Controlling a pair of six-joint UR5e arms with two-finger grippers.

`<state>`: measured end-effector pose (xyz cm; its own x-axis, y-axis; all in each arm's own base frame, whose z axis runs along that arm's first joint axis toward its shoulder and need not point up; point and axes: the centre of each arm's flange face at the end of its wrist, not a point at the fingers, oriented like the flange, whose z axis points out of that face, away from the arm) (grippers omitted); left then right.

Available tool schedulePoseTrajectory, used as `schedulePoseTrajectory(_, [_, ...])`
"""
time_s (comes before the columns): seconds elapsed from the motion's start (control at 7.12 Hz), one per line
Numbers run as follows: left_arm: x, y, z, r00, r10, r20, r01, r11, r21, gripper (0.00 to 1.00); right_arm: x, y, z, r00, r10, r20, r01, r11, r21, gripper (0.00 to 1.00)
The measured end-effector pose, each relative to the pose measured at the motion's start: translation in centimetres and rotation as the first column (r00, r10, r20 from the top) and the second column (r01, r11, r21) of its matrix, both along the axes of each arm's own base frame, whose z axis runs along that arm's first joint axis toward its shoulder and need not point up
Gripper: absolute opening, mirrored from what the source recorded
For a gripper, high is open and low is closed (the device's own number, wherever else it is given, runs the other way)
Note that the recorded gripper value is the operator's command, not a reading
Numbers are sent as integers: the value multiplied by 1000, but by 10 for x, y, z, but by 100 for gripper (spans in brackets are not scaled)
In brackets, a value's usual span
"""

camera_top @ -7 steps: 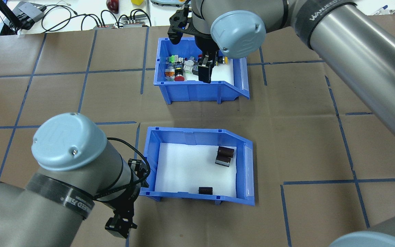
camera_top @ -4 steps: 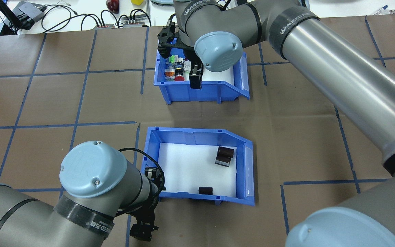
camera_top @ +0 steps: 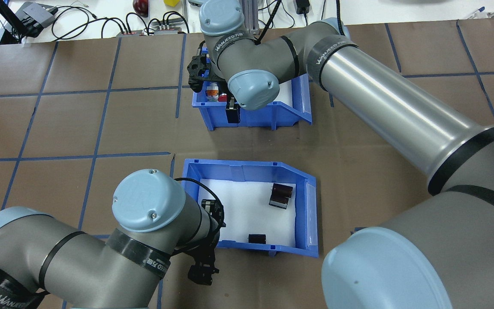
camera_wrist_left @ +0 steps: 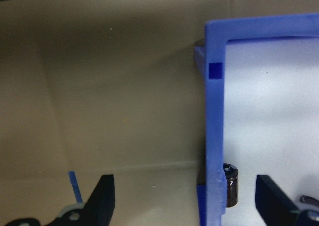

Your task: Place battery box in front

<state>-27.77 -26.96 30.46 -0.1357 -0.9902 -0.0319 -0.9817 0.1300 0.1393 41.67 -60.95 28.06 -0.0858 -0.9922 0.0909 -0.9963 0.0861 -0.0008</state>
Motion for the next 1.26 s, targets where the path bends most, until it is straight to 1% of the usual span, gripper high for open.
schedulePoseTrajectory(0.14, [-5, -1, -5, 1000, 5, 1, -5, 1000, -6, 99, 4, -1, -12, 1000, 3, -2, -3, 1000, 3, 91])
schedulePoseTrajectory(0.28, [-8, -2, -10, 1000, 8, 5, -8, 1000, -3, 97, 9, 1, -18, 1000, 8, -4, -8, 1000, 8, 55])
schedulePoseTrajectory(0.42, [-9, -1, -18, 1000, 7, 15, -7, 1000, 13, 91, 12, 4, -21, 1000, 12, -10, -12, 1000, 14, 29])
schedulePoseTrajectory(0.56, [-9, 0, -30, 1000, 5, 30, -6, 999, 36, 90, 12, 5, -21, 1000, 13, -21, -12, 1000, 19, 20])
schedulePoseTrajectory(0.7, [-10, 0, -39, 999, 5, 39, -7, 999, 53, 83, 10, 6, -21, 999, 13, -40, -12, 1000, 28, 15])
schedulePoseTrajectory(0.84, [-10, 0, -44, 999, 7, 43, -10, 998, 62, 79, 9, 8, -19, 998, 13, -57, -11, 999, 32, 7])
schedulePoseTrajectory(0.98, [-10, 0, -47, 999, 12, 44, -15, 997, 69, 76, 8, 9, -15, 998, 14, -65, -12, 999, 31, 6])
schedulePoseTrajectory(1.12, [-11, -1, -50, 999, 13, 43, -16, 997, 72, 76, 8, 8, -8, 998, 13, -67, -11, 1000, 20, 6])
schedulePoseTrajectory(1.26, [-12, -4, -53, 999, 15, 40, -17, 998, 68, 74, 6, 5, 7, 998, 9, -69, -9, 1000, -9, 6])
